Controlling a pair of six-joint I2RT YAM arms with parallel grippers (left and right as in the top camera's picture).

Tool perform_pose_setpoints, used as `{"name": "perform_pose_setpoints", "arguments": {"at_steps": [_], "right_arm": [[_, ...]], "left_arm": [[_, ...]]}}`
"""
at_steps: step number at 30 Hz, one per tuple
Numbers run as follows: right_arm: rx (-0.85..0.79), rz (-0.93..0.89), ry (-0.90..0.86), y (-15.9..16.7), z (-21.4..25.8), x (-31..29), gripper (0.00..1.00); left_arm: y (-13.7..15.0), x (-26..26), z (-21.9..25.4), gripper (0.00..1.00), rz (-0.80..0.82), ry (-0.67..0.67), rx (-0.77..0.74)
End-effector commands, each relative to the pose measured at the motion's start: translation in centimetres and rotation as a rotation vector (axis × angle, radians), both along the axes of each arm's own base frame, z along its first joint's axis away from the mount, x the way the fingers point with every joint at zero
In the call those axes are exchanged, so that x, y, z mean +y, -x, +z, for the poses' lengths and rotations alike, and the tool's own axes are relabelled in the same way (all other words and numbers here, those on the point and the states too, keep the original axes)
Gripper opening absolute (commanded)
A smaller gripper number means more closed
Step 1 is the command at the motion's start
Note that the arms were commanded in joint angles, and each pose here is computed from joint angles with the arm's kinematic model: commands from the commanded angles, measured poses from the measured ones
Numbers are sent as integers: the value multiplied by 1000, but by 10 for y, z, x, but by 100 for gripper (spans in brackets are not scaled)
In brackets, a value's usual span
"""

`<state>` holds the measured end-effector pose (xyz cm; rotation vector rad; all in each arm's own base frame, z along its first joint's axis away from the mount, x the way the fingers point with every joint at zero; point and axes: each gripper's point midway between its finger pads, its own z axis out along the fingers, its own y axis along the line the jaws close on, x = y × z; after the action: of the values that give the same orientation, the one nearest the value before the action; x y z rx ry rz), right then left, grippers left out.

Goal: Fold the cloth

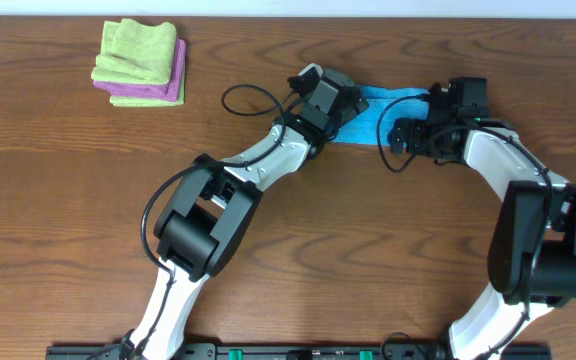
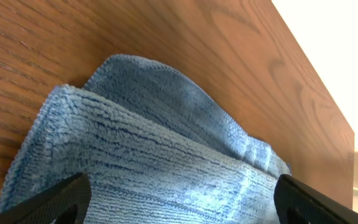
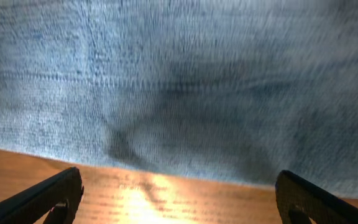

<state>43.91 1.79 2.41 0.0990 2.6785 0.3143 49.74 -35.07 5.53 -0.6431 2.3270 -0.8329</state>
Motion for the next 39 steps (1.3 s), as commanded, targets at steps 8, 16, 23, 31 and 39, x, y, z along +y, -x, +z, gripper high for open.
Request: {"name": "perform_pose_setpoints", "arguments": {"at_steps": [8,16,23,31,39], "right_arm": [[-11,52,48,-8,-26,-3,99],[-23,63,54,-12,-30,-3,99],[-1,64,52,-7,-32,-3,99],[4,64,52,-6,-33,-3,99],[1,64,52,-7,-33,-3,99]], "left_arm": [[12,-19,3,95,-36,102,72],[13,3,-12,95,45,-7,93],[-7,8,-12,95,118,-6,5],[-9,-8,-24,95,95,83,24],[-1,-32,-11,100,40,242,123]]}}
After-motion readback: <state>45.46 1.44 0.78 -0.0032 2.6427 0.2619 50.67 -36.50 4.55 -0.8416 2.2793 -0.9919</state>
